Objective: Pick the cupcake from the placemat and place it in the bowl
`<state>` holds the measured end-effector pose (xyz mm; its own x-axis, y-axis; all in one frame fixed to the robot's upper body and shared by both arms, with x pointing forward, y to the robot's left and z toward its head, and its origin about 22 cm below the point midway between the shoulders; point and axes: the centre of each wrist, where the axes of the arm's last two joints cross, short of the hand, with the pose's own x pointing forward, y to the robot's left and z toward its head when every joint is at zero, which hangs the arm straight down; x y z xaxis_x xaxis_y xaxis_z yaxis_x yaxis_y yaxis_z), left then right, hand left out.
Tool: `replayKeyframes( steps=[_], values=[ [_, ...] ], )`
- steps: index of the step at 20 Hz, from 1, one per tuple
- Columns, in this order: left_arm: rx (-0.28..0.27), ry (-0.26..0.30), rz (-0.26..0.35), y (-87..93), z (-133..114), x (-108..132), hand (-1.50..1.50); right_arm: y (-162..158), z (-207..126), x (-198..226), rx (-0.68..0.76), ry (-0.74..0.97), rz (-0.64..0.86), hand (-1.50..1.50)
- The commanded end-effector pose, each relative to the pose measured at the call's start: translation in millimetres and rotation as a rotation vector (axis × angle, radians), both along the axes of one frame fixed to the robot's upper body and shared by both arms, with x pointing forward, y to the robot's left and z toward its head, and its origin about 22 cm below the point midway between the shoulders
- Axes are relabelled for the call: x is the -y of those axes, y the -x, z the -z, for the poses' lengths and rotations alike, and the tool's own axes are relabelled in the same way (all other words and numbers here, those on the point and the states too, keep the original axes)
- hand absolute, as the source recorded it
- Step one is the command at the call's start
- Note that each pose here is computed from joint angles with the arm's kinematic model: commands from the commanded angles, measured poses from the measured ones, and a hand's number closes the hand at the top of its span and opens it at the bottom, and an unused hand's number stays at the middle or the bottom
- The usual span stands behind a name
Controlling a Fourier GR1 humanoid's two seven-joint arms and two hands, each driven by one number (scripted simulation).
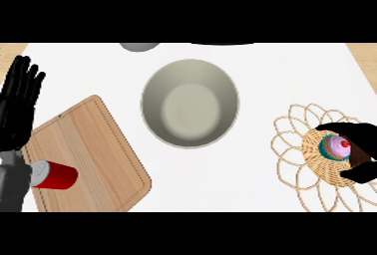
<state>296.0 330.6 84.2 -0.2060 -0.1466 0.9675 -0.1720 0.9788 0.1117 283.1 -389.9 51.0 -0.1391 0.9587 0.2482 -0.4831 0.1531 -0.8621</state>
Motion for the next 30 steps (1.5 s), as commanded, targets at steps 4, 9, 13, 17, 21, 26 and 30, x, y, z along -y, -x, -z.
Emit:
replayKeyframes(
  steps=[4,9,13,17,21,26,30],
  values=[
    [-0.001,0.022,0.014,13.0,-5.4,-6.8,0.0,-21.8,-0.4,4.7,0.113,-0.038,-0.044,1.5],
    [0.014,-0.002,-0.017,3.5,3.0,9.8,0.0,-3.8,14.2,3.2,0.151,-0.012,-0.064,1.5],
    [0.002,-0.004,-0.036,11.0,0.7,-17.2,0.0,29.9,8.1,8.0,0.156,0.012,0.093,1.5],
    [-0.03,-0.007,-0.126,19.2,6.5,-28.5,0.0,86.8,60.9,34.3,0.011,0.121,0.56,1.5],
    [-0.044,-0.022,-0.175,32.0,10.9,-43.9,0.0,132.2,59.1,41.5,0.059,0.176,0.79,1.5],
    [-0.049,-0.006,-0.189,33.1,14.2,-44.4,0.0,160.3,26.6,14.6,0.249,0.243,0.893,1.5],
    [-0.044,-0.023,-0.16,34.8,14.1,-37.8,0.0,172.4,-8.5,-28.2,0.367,0.158,0.872,1.5]
  ],
)
